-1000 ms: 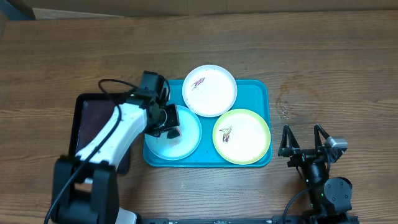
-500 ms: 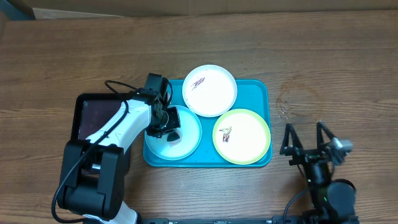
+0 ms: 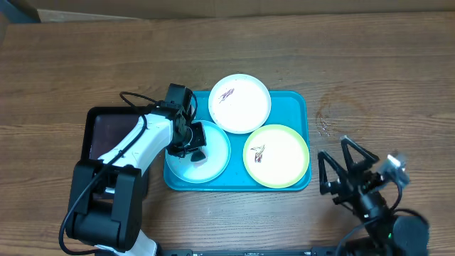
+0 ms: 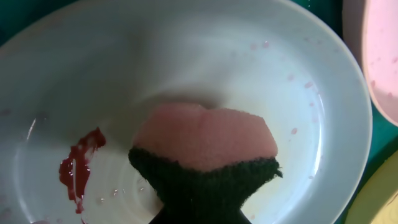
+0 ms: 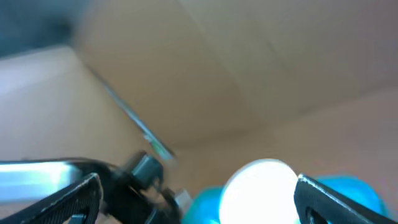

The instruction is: Clean dirty plates on tray and stack at the side

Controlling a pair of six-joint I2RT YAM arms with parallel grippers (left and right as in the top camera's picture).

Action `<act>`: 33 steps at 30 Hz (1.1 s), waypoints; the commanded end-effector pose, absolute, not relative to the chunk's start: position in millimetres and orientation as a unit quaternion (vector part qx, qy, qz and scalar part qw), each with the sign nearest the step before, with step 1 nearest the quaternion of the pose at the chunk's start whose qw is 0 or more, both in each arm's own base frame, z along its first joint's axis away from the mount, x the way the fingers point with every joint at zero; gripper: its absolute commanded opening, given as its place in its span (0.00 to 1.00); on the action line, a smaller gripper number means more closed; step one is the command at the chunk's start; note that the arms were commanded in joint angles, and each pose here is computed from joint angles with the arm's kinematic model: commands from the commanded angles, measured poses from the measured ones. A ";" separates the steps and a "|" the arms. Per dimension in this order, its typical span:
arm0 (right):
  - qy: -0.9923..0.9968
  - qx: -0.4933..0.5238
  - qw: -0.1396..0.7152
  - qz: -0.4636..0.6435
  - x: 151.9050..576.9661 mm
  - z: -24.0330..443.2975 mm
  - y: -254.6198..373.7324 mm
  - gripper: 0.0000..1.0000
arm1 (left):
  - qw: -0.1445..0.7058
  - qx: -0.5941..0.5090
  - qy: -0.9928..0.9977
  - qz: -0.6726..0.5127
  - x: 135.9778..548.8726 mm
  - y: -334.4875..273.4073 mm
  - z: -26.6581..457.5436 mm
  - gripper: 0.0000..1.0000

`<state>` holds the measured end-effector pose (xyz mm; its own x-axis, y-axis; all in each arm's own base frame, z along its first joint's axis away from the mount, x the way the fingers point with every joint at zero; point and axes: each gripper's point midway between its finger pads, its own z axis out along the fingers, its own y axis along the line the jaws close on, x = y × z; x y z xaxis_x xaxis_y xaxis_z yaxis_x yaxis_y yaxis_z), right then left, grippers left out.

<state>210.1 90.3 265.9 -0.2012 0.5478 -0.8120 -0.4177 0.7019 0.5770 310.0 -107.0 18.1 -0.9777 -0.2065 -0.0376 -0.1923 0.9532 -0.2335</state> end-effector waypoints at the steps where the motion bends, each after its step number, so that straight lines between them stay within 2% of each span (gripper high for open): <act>1: 0.745 0.040 0.617 0.251 215.5 283.3 67.1 1.00 | 0.034 -0.099 0.988 -0.115 311.2 -109.2 18.1 0.04; 4: 0.833 0.038 0.503 0.228 226.0 256.8 75.4 1.00 | 0.045 -0.099 0.988 -0.108 315.9 -106.5 17.9 0.04; 9: 0.834 -0.077 0.356 0.415 229.4 275.8 157.6 1.00 | 0.041 -0.099 0.988 -0.107 314.0 -106.3 17.7 0.04; 10: 0.816 -0.104 0.351 0.447 236.2 284.2 170.5 0.64 | 0.039 -0.100 0.989 -0.106 312.7 -105.9 17.5 0.04; 11: 0.803 -0.119 0.350 0.467 244.5 288.3 178.8 0.48 | 0.037 -0.100 0.989 -0.106 311.7 -105.6 17.3 0.04; 14: 0.814 -0.099 0.334 0.465 282.4 266.1 193.9 0.48 | 0.035 -0.101 0.989 -0.106 311.0 -105.5 17.3 0.04; 16: 0.842 -0.084 0.309 0.434 299.1 231.0 205.2 0.31 | 0.035 -0.101 0.989 -0.106 311.0 -105.5 17.3 0.04; 18: 0.868 -0.079 0.283 0.401 306.2 196.5 220.9 0.29 | 0.034 -0.101 0.989 -0.105 310.6 -105.3 17.2 0.04; 22: 0.903 -0.055 0.255 0.341 314.5 137.2 257.7 0.37 | 0.033 -0.101 0.989 -0.105 310.2 -105.2 17.1 0.04; 23: 0.909 -0.045 0.254 0.329 315.9 125.7 264.7 0.43 | 0.033 -0.101 0.989 -0.105 310.2 -105.2 17.1 0.04; 24: 0.913 -0.038 0.254 0.317 316.9 115.6 270.2 0.44 | 0.033 -0.101 0.989 -0.105 310.0 -105.2 17.1 0.04; 28: 0.924 -0.038 0.248 0.290 318.8 88.6 290.7 0.44 | 0.030 -0.101 0.989 -0.104 308.5 -104.8 16.9 0.04; 33: 0.939 -0.053 0.216 0.262 323.5 72.6 307.6 0.38 | 0.032 -0.101 0.989 -0.104 309.4 -105.0 17.0 0.04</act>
